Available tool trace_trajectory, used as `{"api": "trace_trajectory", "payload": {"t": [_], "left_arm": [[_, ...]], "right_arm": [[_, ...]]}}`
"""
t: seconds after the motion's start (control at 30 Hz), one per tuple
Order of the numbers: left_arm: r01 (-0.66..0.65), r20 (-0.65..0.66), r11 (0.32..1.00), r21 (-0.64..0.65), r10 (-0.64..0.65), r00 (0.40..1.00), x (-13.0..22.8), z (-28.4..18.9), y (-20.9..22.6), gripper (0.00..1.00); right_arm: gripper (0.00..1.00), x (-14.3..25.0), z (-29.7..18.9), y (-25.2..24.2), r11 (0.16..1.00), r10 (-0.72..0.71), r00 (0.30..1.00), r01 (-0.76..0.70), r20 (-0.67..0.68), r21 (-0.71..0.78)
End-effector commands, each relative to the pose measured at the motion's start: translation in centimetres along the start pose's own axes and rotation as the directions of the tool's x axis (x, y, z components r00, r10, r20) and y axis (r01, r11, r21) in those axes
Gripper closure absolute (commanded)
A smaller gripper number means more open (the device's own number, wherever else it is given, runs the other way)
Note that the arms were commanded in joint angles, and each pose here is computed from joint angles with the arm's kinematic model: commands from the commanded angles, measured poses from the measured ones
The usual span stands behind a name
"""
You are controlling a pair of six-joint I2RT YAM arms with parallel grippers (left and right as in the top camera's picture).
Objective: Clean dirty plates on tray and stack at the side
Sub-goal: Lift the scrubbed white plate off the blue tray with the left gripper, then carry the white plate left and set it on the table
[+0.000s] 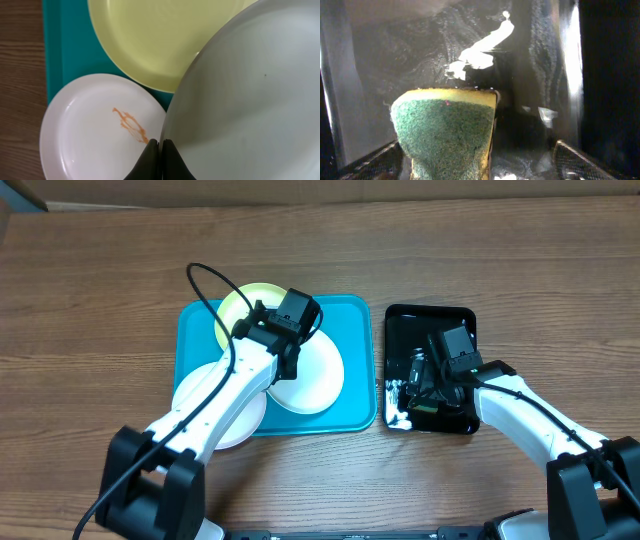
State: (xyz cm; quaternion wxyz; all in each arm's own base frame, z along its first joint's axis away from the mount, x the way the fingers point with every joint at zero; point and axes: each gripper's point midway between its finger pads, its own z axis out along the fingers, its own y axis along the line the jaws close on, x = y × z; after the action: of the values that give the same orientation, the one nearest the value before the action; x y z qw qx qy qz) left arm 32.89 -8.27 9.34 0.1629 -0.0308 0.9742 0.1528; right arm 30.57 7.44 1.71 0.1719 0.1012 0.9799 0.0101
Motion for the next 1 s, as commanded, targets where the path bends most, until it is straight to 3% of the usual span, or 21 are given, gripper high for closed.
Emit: {"api": "trace_trajectory", "payload": {"t": [0.0,0.37,0.63,0.97], "left_arm": [[0.027,0.121,0.999,-0.031,-0.024,0.992,-2.2,-2.9,1.9,0.96],[0.068,0.311,0.996,-0.059,-0.047,0.949,-3.8,-8.5,4.8,0.96],[0.036,0.437,0.975,-0.218,0.065,0.897,-4.3,-11.5,5.1,0.96],[0.018,0.580,0.916,-0.400,0.238,0.779,-4.3,-16.4,3.7,0.96]], "right_arm": [[0.00,0.2,0.2,-0.2,1.000,0.007,1.000,-0.007,-0.005,0.003],[0.00,0.2,0.2,-0.2,1.000,0.007,1.000,-0.007,-0.006,0.003],[0.00,0.2,0.2,-0.2,1.000,0.007,1.000,-0.007,-0.005,0.003],[0.00,0.2,0.2,-0.2,1.000,0.007,1.000,-0.007,-0.006,0.003]]}}
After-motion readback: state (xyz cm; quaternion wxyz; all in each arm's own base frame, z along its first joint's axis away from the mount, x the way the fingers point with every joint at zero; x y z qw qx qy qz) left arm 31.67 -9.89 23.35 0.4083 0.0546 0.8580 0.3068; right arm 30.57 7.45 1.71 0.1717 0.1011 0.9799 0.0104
